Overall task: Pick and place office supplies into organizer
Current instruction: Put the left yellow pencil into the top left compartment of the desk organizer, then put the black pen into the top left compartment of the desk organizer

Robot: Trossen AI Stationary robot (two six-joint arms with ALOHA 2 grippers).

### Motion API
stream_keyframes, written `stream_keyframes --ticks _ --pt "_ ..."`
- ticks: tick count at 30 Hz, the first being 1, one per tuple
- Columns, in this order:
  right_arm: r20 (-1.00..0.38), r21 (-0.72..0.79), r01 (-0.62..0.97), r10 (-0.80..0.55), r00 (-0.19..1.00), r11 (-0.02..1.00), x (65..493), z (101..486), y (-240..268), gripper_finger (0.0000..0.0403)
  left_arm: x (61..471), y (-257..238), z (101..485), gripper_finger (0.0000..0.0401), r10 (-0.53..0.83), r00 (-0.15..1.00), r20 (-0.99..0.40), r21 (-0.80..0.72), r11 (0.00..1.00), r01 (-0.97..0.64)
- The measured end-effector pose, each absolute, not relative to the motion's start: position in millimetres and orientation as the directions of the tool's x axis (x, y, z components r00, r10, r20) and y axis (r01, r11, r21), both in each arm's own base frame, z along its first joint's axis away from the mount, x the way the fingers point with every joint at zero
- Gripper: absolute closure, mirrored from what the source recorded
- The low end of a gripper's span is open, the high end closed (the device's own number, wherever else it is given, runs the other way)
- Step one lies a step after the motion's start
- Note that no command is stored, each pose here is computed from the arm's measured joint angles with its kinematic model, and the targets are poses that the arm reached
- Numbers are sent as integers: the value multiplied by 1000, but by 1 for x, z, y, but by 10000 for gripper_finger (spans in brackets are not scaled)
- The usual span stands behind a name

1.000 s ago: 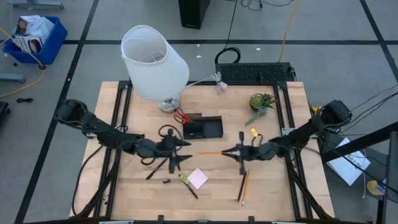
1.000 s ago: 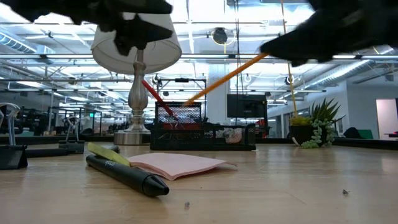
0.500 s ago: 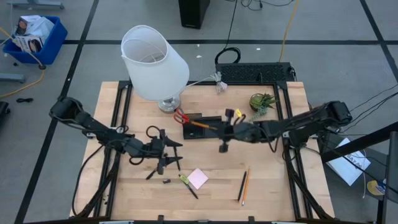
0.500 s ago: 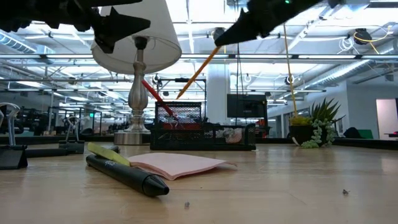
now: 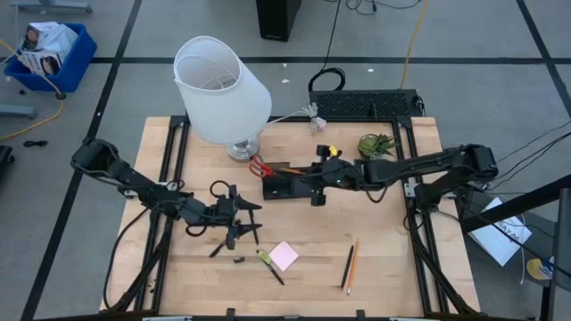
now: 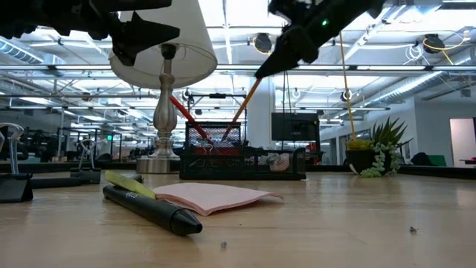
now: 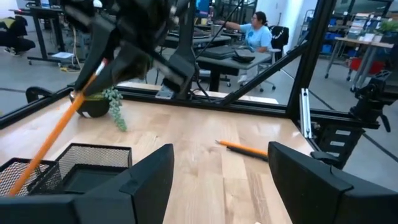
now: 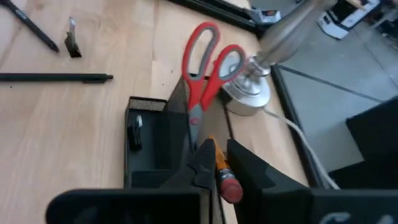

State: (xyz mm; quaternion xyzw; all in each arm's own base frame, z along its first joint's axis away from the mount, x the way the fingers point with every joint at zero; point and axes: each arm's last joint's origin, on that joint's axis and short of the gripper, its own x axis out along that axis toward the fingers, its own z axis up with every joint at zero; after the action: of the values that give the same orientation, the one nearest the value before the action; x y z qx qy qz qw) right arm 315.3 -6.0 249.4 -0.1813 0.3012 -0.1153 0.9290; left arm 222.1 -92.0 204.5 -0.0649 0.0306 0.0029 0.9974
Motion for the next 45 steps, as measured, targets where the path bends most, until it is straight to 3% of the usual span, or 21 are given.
stream_keyframes --ticks 13,22,29,38,45 --pt "-490 -409 59 -273 828 911 331 238 -23 377 222 -92 202 135 4 996 -86 -150 989 -17" --pt "-482 -456 36 -280 830 889 332 238 -26 305 222 -92 202 145 4 996 -87 -149 989 -17" --pt "-481 -404 54 -262 837 913 325 247 -16 265 222 -92 198 135 6 993 -114 -149 989 -23" --pt "-464 -149 -36 -38 885 988 284 285 57 276 222 -91 195 143 11 988 -151 -162 986 -36" --pt "-504 -6 -185 157 849 983 259 278 119 284 222 -91 195 135 18 988 -151 -168 985 -44"
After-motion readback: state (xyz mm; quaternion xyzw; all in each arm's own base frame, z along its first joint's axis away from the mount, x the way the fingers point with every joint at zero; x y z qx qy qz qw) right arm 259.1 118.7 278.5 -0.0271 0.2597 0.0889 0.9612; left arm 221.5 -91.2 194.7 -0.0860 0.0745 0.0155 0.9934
